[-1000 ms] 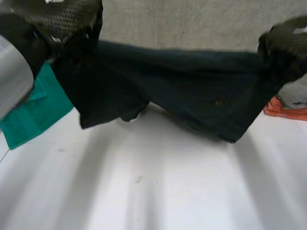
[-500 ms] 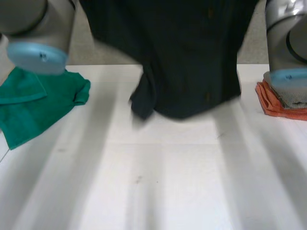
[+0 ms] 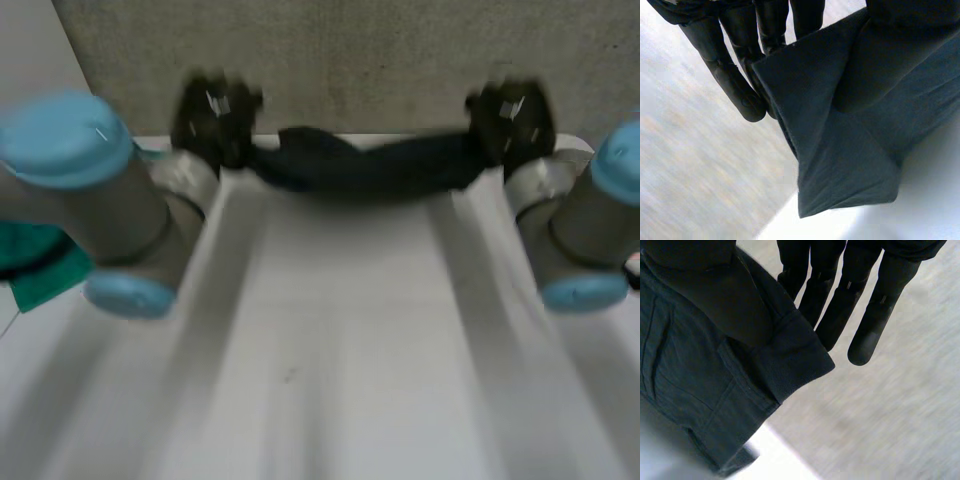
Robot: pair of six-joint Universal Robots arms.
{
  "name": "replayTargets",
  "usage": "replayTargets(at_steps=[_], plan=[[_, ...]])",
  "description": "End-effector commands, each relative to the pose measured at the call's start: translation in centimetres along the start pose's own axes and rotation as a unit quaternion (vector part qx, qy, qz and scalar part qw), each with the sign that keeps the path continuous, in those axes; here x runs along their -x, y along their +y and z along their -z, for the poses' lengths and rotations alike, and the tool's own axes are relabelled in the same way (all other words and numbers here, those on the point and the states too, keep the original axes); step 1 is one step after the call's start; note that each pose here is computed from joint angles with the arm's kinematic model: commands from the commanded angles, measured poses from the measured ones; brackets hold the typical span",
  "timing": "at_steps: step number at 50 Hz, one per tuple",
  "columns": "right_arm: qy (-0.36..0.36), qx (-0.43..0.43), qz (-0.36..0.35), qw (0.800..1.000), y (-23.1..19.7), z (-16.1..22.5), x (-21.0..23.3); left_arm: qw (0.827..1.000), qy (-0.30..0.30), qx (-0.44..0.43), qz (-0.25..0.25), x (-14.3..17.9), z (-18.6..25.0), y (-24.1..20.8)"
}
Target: Fold the laundry.
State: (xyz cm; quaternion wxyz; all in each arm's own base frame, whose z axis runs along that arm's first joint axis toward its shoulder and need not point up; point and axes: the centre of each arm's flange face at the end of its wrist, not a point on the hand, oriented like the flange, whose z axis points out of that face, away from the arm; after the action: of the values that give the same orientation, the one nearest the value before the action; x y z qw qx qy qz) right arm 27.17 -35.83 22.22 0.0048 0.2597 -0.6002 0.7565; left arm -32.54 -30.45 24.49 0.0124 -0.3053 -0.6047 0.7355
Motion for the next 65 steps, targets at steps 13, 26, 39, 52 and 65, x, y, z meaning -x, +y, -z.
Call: replayTargets(at_steps=[13,26,39,52,65], plan=[[-0.158,0.236,0.095,0.954,2.6,10.2,0.5,0.963,0.092,0.237,-0.088,-3.0,11.1,1.8],[-0.360,0.394,0.155,0.831,-1.8,18.1,-2.2,0.866,0.311,0.360,-0.151,-5.6,23.5,-1.4],[-0.194,0.297,0.073,0.932,0.3,10.0,-2.2,0.960,0.126,0.199,-0.155,-4.3,7.5,-1.4],[-0.032,0.141,0.089,0.985,3.5,0.6,-0.7,0.980,0.014,0.056,-0.192,-4.8,-6.3,2.5],[-0.012,0.130,0.104,0.986,5.7,-1.5,2.0,0.987,-0.002,0.041,-0.153,-6.9,-6.9,3.4]])
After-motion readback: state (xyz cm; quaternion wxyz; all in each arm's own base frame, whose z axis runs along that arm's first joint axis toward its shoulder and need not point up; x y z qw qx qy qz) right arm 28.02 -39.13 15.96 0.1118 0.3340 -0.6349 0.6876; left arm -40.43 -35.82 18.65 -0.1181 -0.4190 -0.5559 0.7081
